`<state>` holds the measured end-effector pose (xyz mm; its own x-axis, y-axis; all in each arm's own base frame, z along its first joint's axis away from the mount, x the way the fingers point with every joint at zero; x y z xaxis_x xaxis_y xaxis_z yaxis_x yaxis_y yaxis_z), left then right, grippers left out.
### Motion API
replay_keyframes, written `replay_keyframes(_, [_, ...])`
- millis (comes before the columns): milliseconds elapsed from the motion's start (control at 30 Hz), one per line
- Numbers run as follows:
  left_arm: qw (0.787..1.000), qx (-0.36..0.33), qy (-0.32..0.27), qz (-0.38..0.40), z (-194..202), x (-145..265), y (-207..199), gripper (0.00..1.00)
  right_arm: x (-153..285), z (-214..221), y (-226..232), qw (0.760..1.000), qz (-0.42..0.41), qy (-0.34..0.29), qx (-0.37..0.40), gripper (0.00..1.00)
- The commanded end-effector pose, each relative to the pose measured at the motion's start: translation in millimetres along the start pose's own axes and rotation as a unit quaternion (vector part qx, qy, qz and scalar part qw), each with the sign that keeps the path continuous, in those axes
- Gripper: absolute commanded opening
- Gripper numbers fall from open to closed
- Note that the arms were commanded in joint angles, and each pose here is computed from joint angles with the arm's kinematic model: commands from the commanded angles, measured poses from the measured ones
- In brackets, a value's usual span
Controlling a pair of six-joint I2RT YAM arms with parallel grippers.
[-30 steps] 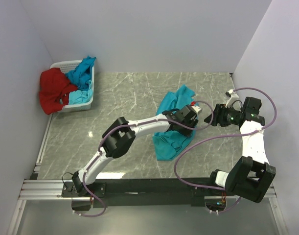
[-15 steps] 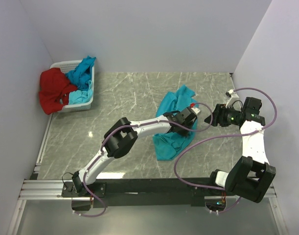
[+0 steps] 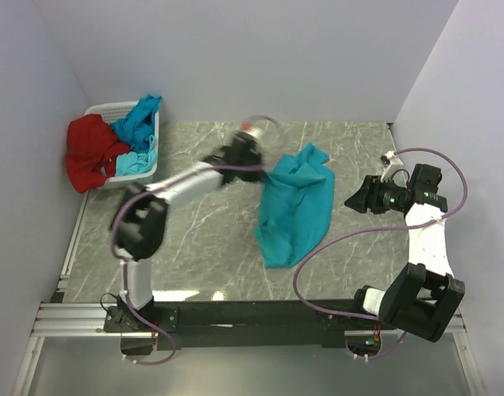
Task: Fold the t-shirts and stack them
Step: Flatten the tshirt out
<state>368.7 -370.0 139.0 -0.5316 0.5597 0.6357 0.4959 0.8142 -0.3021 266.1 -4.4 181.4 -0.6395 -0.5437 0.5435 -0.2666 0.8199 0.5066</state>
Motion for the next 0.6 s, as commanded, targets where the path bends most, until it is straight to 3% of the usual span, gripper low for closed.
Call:
replay_keyframes(0, [0.987, 0.127, -0.093, -0.027, -54.7, 50.1, 98.1, 0.0, 5.0, -7.4, 5.3, 1.0, -0.011, -0.01, 0.013, 0.64])
replay_keyframes(33, [0.975, 0.182, -0.11, -0.061, -53.3, 70.1, 147.6, 0.0, 5.3, -7.2, 5.6, 1.0, -0.011, -0.01, 0.014, 0.63])
replay_keyframes(67, [0.968, 0.206, -0.12, -0.076, -53.2, 80.2, 169.8, 0.02, 5.7, -7.7, 5.1, 1.0, -0.009, -0.011, 0.016, 0.64])
replay_keyframes(100, [0.961, 0.225, -0.133, -0.086, -53.8, 90.5, 189.1, 0.24, 5.6, -6.7, 5.4, 1.0, -0.01, -0.01, 0.015, 0.64])
replay_keyframes(200, [0.948, 0.247, -0.162, -0.116, -56.1, 126.6, 229.5, 0.52, 4.2, -2.4, 7.1, 1.0, -0.022, -0.001, 0.015, 0.64])
replay_keyframes(267, [0.95, 0.216, -0.187, -0.128, -72.1, 153.3, 225.7, 0.57, 1.3, 1.0, 7.7, 0.999, -0.038, 0.007, 0.023, 0.64])
replay_keyframes(433, [0.963, 0.122, -0.234, -0.048, -106.7, 202.7, 169.6, 0.75, -11.9, 20.5, 27.7, 0.99, -0.1, 0.066, 0.072, 0.64])
replay_keyframes(567, [0.974, 0.046, -0.219, -0.032, -100.3, 224.8, 143.8, 0.8, -31.0, 33.0, 48.3, 0.961, -0.127, 0.101, 0.223, 0.64])
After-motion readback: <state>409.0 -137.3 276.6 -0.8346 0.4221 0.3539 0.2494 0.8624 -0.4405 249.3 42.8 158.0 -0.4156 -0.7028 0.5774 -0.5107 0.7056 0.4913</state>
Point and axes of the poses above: each gripper's point midway between its finger pads, its own x axis back along the fingers, its own y axis along the line the jaws close on, z = x × y, the point moved 3 cm from there along x, back along the fingers, and after that the axes turned 5 degrees about -x, right-handed, at the moved point
